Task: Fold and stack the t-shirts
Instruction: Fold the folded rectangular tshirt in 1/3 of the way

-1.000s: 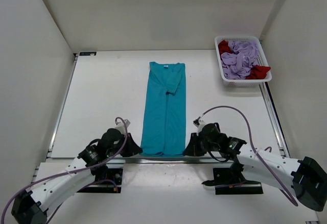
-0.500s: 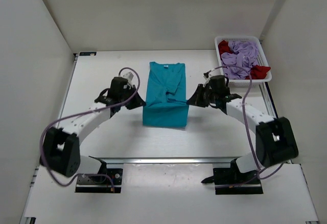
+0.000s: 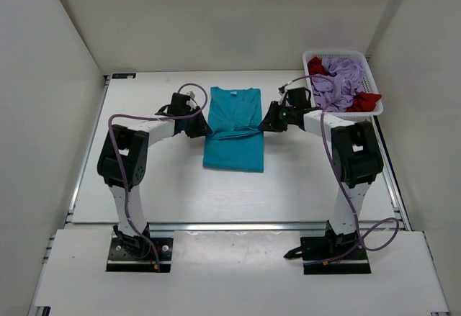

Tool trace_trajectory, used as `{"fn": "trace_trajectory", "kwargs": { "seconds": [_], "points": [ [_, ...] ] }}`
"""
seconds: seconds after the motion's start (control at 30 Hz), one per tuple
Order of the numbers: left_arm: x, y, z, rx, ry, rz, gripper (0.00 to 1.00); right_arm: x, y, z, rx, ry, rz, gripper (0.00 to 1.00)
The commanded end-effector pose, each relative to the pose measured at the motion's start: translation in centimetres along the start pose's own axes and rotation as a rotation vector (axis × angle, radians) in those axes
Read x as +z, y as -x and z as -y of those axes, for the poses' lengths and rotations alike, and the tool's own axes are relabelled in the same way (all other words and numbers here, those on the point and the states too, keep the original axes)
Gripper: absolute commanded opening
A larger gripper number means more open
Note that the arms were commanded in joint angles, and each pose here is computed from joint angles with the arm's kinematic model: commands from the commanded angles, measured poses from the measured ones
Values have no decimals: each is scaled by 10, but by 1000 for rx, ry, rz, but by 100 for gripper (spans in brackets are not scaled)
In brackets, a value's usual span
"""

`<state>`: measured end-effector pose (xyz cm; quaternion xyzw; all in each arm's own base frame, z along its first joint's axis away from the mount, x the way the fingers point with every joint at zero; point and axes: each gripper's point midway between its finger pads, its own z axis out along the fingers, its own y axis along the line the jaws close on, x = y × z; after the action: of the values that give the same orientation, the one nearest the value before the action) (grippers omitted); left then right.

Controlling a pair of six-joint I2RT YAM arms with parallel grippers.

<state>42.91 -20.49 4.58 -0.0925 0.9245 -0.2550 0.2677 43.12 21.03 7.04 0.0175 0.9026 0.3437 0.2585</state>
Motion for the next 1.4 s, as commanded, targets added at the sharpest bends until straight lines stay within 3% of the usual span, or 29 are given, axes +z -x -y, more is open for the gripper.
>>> {"fn": "trace_trajectory", "kwargs": {
  "seconds": [0.0, 0.1, 0.2, 0.23, 0.27, 0.33, 0.4, 0.6, 0.9, 1.07, 1.23, 1.37],
  "points": [
    [-30, 52, 36, -20, -151, 149, 48, -10, 26, -17, -63, 44, 59, 24],
    [-57, 53, 48, -8, -182, 219, 52, -26, 25, -24, -95, 13, 115, 48],
    [-69, 22, 60, 14, -210, 216, 46, -45, 10, -38, -101, 13, 166, 54],
    [-69, 9, 69, 34, -222, 219, 43, -41, -4, -37, -103, 7, 156, 51],
    [-72, -9, 67, 36, -225, 206, 43, -44, -11, -39, -112, 11, 162, 33],
    [-67, -42, 69, 58, -235, 176, 41, -39, -28, -54, -150, 33, 139, 7],
    [-56, -72, 47, 36, -202, 128, 40, -30, -48, -61, -177, 63, 97, 0],
    [-41, -117, -22, -36, -87, 35, 35, -1, -113, -40, -180, 17, -51, 0],
    [-76, -196, -42, -7, -97, -37, 35, -33, -212, -3, -140, -47, -166, 0],
    [-109, -204, -47, -13, -138, 34, 37, -60, -227, -9, -148, -37, -164, 0],
    [-133, -173, -43, -7, -160, 132, 39, -80, -195, -74, -247, 64, -71, 0],
    [-145, -166, -22, -2, -216, 165, 41, -67, -189, -110, -316, 161, -43, 0]
  ]
}}
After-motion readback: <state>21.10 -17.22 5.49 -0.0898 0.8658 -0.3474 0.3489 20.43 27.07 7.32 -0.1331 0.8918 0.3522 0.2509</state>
